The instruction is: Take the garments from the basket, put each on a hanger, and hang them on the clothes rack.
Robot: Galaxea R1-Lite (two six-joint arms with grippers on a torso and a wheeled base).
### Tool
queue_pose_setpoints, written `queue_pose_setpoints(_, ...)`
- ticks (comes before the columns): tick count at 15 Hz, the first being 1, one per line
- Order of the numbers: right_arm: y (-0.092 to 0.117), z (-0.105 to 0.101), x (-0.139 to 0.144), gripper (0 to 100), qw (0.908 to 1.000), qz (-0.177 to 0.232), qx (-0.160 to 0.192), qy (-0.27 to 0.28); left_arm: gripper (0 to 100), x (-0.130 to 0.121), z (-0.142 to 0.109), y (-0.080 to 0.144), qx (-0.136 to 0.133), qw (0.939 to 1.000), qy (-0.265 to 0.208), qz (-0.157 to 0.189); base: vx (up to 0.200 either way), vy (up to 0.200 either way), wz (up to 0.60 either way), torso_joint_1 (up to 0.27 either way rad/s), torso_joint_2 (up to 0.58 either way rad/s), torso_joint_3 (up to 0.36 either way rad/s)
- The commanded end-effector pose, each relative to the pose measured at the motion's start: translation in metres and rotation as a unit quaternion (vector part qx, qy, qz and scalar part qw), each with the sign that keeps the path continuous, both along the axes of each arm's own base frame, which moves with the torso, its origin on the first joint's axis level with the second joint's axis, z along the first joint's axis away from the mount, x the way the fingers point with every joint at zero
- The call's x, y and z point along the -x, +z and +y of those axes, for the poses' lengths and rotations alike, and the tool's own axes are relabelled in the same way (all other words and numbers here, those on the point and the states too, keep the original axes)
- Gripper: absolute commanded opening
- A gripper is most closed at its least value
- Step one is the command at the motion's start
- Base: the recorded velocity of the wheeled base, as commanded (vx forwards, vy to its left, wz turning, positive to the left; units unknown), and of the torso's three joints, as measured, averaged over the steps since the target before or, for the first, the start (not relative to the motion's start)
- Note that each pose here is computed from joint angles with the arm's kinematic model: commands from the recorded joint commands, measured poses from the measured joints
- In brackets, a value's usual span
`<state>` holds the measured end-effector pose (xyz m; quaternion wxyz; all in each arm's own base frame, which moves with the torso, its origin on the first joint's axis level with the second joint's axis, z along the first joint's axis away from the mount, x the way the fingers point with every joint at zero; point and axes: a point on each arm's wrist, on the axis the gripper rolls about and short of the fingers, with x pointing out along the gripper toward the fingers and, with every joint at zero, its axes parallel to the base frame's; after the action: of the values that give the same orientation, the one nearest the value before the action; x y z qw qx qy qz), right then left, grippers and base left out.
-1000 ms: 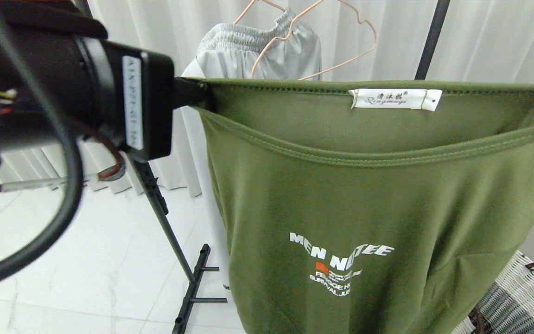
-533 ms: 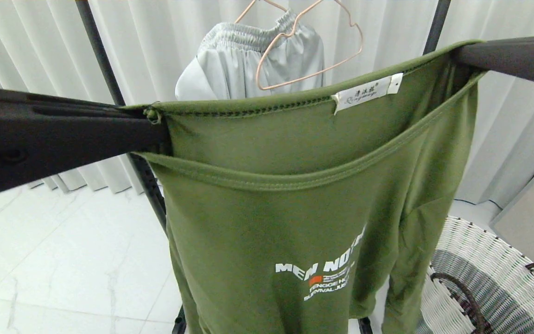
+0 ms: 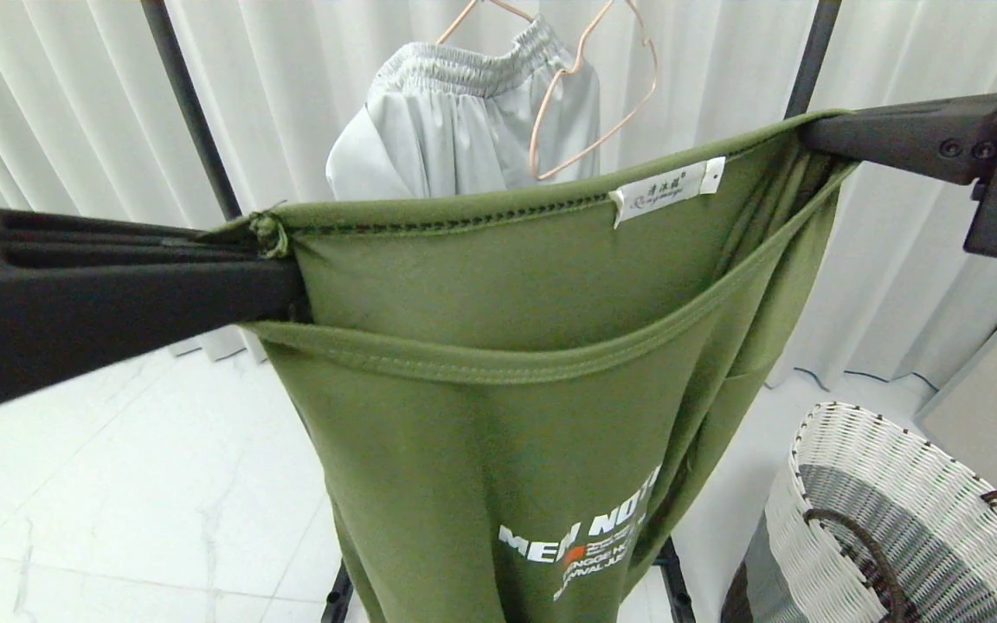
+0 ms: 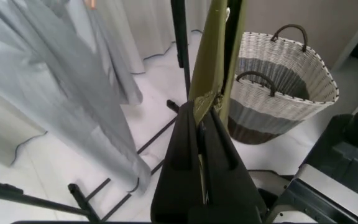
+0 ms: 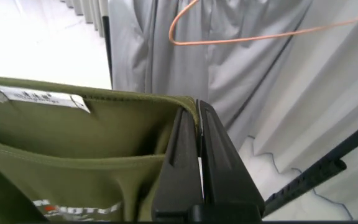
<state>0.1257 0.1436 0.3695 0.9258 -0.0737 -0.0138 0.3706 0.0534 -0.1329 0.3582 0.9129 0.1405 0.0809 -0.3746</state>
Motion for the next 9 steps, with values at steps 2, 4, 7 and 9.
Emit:
queue_pose_setpoints(2, 0.014, -0.016, -0.004, 0, 0.9993, -0.006, 0.004, -0.036, 0, -0.039, -0.002, -0.002, -0.034, 0.9957, 0.085, -0.011, 0.000, 0.000, 0.00, 0.000, 0.00, 0.000)
queue_pose_setpoints(4, 0.015, -0.026, 0.006, 0, 0.9991, 0.012, 0.022, -0.035, 0, -0.058, -0.012, -0.002, -0.023, 0.9933, 0.109, -0.029, 0.000, 0.000, 0.00, 0.000, 0.00, 0.000)
queue_pose_setpoints(7, -0.001, -0.032, 0.015, 0, 0.9979, 0.033, 0.048, -0.028, 0, -0.066, -0.026, -0.012, -0.011, 0.9933, 0.109, -0.037, 0.000, 0.000, 0.00, 0.000, 0.00, 0.000)
queue_pose_setpoints(9, 0.000, -0.030, 0.017, 0, 0.9983, 0.030, 0.046, -0.019, 0, -0.063, -0.027, -0.011, -0.006, 0.9943, 0.099, -0.037, 0.000, 0.000, 0.00, 0.000, 0.00, 0.000)
